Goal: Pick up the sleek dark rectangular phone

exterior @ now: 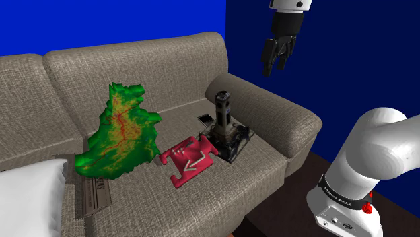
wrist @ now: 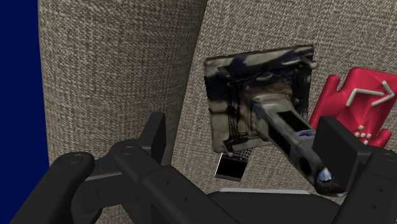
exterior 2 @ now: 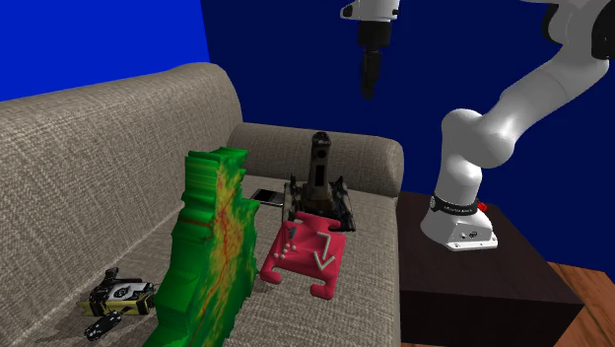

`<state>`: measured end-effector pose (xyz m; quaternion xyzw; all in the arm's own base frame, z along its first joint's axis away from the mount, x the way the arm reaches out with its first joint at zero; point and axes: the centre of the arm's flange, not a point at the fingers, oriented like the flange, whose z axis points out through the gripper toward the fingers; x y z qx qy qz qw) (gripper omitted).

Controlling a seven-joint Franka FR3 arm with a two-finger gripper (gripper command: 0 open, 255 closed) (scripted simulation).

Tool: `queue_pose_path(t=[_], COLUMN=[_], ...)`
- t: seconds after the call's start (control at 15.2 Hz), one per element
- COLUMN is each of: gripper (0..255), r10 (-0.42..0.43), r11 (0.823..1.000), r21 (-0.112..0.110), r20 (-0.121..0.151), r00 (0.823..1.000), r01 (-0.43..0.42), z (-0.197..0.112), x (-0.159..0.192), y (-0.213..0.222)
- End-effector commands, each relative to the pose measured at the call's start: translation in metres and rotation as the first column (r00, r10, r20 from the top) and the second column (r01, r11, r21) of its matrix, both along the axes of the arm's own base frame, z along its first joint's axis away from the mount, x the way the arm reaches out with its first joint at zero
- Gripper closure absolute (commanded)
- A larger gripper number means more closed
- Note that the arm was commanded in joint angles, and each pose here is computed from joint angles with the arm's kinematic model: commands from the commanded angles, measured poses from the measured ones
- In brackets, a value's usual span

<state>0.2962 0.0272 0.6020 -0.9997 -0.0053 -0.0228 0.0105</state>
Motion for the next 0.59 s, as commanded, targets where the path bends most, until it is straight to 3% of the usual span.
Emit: queue_pose_path(t=[0.0,0.53], gripper=[0,0], r10=[0.0,-0.017], r11=[1.0,1.0], r21=[0.0,0.01], r20=[0.0,-0.017], r00=[1.0,1.0], r01=[0.0,0.017], z=[0.0,-0.071], x=[0.0,0.079], y=[0.0,0.014])
